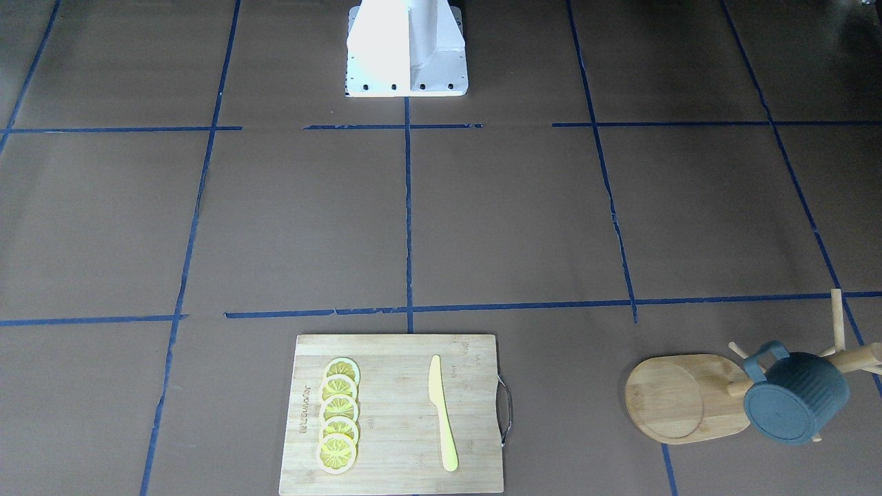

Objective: Hang cup on storage rack

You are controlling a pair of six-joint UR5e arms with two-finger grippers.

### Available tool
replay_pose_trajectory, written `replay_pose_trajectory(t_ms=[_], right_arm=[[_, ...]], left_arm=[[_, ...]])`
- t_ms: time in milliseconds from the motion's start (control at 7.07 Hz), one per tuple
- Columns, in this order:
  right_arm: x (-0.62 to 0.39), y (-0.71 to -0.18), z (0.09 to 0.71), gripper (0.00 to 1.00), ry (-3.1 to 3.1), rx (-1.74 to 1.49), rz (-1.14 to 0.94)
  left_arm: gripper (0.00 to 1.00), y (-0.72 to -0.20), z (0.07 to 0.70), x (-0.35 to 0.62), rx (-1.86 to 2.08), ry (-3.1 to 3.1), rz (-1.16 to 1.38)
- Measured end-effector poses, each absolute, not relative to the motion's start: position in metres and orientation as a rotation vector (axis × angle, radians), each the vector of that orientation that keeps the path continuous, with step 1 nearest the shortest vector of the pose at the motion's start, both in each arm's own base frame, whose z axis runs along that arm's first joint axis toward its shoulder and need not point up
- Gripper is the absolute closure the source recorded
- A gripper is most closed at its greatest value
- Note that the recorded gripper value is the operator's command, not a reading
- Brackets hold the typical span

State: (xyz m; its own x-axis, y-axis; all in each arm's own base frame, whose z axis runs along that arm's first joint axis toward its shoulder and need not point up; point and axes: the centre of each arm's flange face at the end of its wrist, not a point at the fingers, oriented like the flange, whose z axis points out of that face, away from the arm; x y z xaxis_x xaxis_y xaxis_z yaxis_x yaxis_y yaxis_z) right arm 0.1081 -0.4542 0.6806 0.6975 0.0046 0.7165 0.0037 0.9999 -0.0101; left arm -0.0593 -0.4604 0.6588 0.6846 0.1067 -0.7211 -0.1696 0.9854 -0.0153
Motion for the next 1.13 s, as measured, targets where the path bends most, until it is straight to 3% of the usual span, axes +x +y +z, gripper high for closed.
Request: replay_pose_trajectory(t_ms=[1132], right_arm=[[0.1115, -0.4560, 0.6770, 0.00, -0.799, -0.001, 0.004]], left_arm=[[0.00, -0.4612, 0.6604, -0.0592, -0.081, 0.802, 0.155]])
